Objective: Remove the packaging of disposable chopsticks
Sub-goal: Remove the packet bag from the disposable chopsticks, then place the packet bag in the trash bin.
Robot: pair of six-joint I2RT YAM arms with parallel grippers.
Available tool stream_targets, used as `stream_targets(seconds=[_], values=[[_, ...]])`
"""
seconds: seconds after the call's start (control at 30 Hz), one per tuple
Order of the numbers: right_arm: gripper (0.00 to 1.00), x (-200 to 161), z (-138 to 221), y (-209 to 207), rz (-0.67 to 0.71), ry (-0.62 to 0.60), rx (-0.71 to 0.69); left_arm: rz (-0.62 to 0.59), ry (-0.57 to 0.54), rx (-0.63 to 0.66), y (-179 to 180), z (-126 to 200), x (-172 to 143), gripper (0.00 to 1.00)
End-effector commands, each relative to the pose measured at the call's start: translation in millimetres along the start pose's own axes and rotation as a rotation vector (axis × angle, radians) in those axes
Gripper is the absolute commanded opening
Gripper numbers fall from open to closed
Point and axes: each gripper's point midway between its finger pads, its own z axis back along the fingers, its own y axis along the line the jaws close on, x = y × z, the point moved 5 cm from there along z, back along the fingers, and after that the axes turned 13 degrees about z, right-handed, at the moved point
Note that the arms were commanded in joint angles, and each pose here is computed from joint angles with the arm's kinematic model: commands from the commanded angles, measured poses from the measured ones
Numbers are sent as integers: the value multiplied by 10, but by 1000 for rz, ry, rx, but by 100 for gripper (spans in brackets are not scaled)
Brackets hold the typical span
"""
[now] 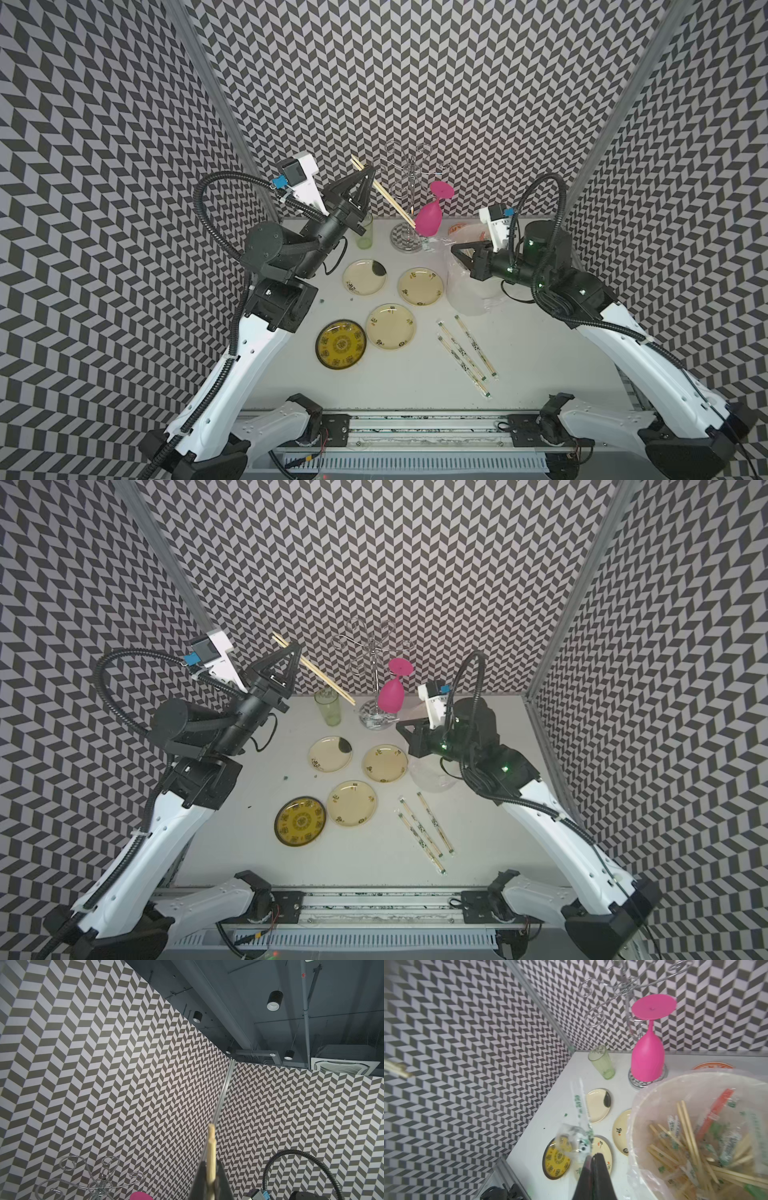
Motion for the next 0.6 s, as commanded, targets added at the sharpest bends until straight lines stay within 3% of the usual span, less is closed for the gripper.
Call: stream_targets(seconds=[0.0,0.3,0.57], values=[[0,15,142,-65,14,-15,-31,-43,-69,-5,-132,69,245,0],[0,27,459,-416,19,20,-187,-104,-120,45,-144,189,395,0],[0,91,816,-901,69,184,-530,-127,-98,92,-54,331,284,0]])
